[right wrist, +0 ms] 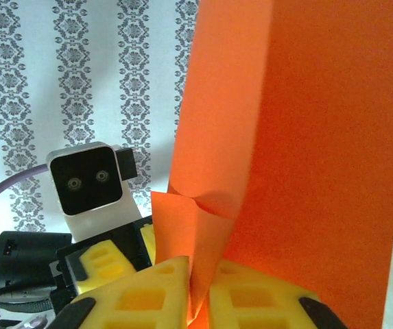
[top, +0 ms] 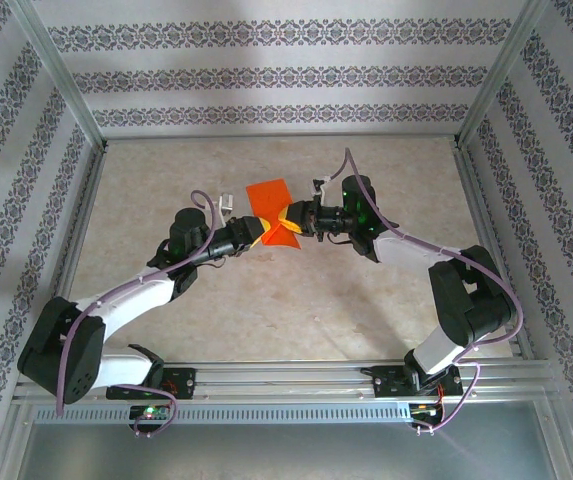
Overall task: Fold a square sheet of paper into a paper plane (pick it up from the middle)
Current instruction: Turn over the paper at the center of the table.
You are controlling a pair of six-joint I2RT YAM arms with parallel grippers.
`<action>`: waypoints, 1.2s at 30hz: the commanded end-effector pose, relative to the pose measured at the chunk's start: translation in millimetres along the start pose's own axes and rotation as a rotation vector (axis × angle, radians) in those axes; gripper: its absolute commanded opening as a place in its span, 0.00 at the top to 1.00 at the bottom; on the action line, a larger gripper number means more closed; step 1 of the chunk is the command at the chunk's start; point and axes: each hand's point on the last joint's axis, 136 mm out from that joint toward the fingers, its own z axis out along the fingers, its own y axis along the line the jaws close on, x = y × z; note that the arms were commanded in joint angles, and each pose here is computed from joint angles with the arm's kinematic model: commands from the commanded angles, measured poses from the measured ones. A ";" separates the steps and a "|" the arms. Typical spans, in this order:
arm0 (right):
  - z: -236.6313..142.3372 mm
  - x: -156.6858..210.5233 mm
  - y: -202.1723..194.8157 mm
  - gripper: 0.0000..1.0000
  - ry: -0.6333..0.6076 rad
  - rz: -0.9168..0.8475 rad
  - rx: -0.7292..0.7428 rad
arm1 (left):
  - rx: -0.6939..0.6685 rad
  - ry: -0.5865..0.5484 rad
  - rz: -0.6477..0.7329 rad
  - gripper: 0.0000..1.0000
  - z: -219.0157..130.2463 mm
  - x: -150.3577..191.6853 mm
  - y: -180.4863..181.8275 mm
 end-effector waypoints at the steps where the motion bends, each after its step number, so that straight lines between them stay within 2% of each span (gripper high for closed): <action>1: -4.9 -2.6 4.7 0.81 -0.001 -0.030 -0.024 | 0.007 0.000 -0.004 0.83 1.6 -8.0 -1.2; 5: -13.1 -10.8 -3.6 0.64 -0.041 -0.026 0.002 | -0.036 0.005 -0.009 0.88 4.0 -13.1 10.3; 9: -34.9 -26.5 -22.4 0.48 -0.133 -0.020 0.069 | -0.162 0.024 0.024 0.90 0.7 -17.0 32.8; 15: -81.4 -47.6 -51.3 0.32 -0.302 -0.086 0.290 | -0.662 0.118 0.231 0.91 -39.3 -27.6 75.7; 19: -107.2 -56.5 -57.9 0.22 -0.391 -0.178 0.465 | -0.938 0.166 0.413 0.91 -69.7 -46.6 81.9; 23: -133.6 -64.9 -54.7 0.15 -0.502 -0.240 0.573 | -1.210 0.169 0.592 0.91 -94.1 -74.7 76.6; 28: -159.7 -67.6 -56.8 0.11 -0.601 -0.275 0.677 | -1.509 0.251 0.765 0.90 -96.9 -88.9 85.4; 33: -173.2 -66.6 -64.8 0.09 -0.639 -0.266 0.734 | -1.704 0.386 0.852 0.88 -74.7 -77.7 109.3; 36: -178.2 -64.9 -69.7 0.09 -0.650 -0.250 0.749 | -1.707 0.434 0.837 0.88 -48.4 -63.1 125.3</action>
